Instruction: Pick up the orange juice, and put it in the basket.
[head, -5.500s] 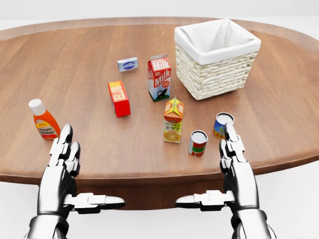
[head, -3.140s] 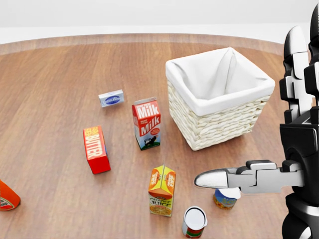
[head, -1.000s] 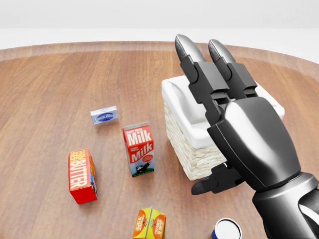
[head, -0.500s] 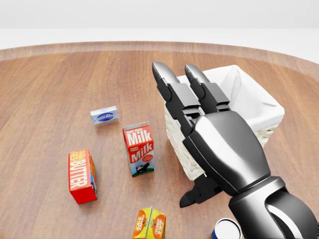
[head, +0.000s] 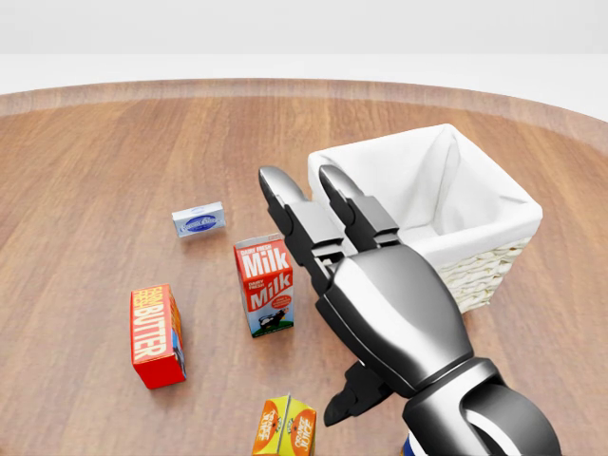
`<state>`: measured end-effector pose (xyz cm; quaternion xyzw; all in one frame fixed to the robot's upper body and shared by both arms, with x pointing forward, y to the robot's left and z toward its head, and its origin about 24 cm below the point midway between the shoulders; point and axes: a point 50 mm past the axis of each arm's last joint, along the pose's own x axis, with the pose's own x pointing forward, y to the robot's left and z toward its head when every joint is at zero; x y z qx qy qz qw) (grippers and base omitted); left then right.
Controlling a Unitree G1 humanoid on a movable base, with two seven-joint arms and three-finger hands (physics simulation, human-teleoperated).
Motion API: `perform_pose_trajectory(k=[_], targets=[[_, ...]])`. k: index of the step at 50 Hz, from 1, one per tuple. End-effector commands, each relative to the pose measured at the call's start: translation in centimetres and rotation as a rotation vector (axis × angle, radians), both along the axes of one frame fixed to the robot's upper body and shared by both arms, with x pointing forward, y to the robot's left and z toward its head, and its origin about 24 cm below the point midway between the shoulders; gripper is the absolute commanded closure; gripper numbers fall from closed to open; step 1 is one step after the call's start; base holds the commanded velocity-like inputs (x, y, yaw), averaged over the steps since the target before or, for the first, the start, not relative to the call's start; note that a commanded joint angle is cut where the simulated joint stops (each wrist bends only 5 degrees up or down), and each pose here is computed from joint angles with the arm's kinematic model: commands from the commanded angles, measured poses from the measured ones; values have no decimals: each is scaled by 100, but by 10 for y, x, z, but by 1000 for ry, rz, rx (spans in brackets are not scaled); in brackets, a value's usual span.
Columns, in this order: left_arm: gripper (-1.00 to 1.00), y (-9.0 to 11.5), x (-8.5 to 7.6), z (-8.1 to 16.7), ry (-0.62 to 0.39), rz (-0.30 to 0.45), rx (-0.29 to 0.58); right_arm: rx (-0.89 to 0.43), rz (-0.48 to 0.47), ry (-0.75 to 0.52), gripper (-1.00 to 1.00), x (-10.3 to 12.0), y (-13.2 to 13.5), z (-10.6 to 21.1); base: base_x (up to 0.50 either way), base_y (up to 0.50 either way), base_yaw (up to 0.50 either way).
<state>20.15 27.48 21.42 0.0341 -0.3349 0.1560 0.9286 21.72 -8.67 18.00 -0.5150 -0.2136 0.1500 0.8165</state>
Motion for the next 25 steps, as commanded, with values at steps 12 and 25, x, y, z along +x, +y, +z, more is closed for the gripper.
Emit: perform_pose_trajectory(k=[12,25], targets=[[-100,0,0,0,-1,0,3,-21,43,61,-100,-3,14,-25,0,0,0],[-100,0,-1,0,-2,-1,3,-31,78,122,-100,-3,24,-50,0,0,0]])
